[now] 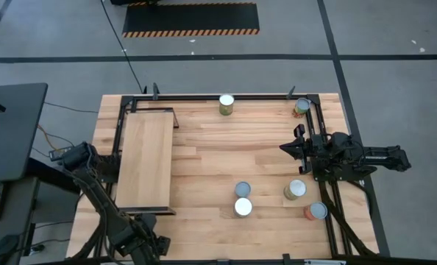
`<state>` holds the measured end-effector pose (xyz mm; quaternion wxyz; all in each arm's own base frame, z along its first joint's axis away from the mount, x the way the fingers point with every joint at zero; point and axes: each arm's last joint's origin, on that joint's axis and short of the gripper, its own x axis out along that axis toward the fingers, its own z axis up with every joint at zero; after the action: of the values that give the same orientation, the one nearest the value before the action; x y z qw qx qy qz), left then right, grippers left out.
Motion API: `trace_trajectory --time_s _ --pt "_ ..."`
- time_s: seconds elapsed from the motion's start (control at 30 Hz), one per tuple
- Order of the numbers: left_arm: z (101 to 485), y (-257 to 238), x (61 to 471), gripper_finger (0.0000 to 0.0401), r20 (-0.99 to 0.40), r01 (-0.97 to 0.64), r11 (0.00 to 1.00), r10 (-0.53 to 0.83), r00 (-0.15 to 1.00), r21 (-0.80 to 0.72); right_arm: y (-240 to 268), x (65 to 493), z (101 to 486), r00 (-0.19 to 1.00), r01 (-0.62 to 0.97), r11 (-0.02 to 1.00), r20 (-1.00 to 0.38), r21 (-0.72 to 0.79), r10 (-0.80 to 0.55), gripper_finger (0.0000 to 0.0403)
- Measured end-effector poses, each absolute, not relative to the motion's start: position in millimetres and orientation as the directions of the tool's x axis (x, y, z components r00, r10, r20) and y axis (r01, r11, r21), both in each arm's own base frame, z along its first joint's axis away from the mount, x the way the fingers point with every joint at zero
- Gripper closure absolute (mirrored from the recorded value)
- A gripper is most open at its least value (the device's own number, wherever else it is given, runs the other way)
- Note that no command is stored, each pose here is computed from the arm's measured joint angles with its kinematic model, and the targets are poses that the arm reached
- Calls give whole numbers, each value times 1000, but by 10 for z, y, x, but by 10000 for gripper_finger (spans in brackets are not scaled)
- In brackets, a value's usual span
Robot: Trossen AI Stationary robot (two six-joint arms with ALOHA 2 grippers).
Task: Pick and place cans onto a shelf
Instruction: Put the bottom large canned oranges on the shelf
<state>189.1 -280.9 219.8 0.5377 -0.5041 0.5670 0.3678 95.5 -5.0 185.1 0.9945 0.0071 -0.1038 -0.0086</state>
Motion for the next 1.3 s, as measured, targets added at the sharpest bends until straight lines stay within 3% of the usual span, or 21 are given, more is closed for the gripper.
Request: trace_trajectory --time_s 0.13,0.27,0.37,0.7,0.83,0.9,1.03,1.13,1.3 --pt "2186 -2826 1885 28 -978 -960 245 -192 86 -133 -50 955 1850 978 16 1000 206 16 -19 380" --pt "2208 -2847 1876 83 -970 -945 309 -239 36 -111 -50 955 1851 978 15 1000 206 16 -18 380" --pt "2315 -2886 1910 87 -963 -932 325 -257 78 -163 -50 955 1850 978 16 1000 206 16 -19 380" --pt "3121 -2925 2086 79 -908 -831 427 -370 197 -355 -50 955 1851 978 16 1000 206 16 -19 380" --pt "3546 -2872 2228 80 -840 -720 460 -431 330 -519 -50 955 1850 978 16 1000 206 16 -19 380" --pt "3761 -2770 2305 82 -813 -671 466 -401 421 -577 -50 955 1851 978 17 1000 207 12 -19 380" --pt "4109 -2371 2370 80 -821 -675 494 -163 548 -548 -50 939 1913 963 12 999 270 33 -21 380" --pt "4291 -1995 2385 80 -854 -733 506 -17 520 -456 -48 920 1975 942 -45 984 334 174 -16 380" --pt "4510 -1388 2504 80 -842 -724 521 19 540 -452 -59 883 2062 903 -148 885 425 441 -61 380"
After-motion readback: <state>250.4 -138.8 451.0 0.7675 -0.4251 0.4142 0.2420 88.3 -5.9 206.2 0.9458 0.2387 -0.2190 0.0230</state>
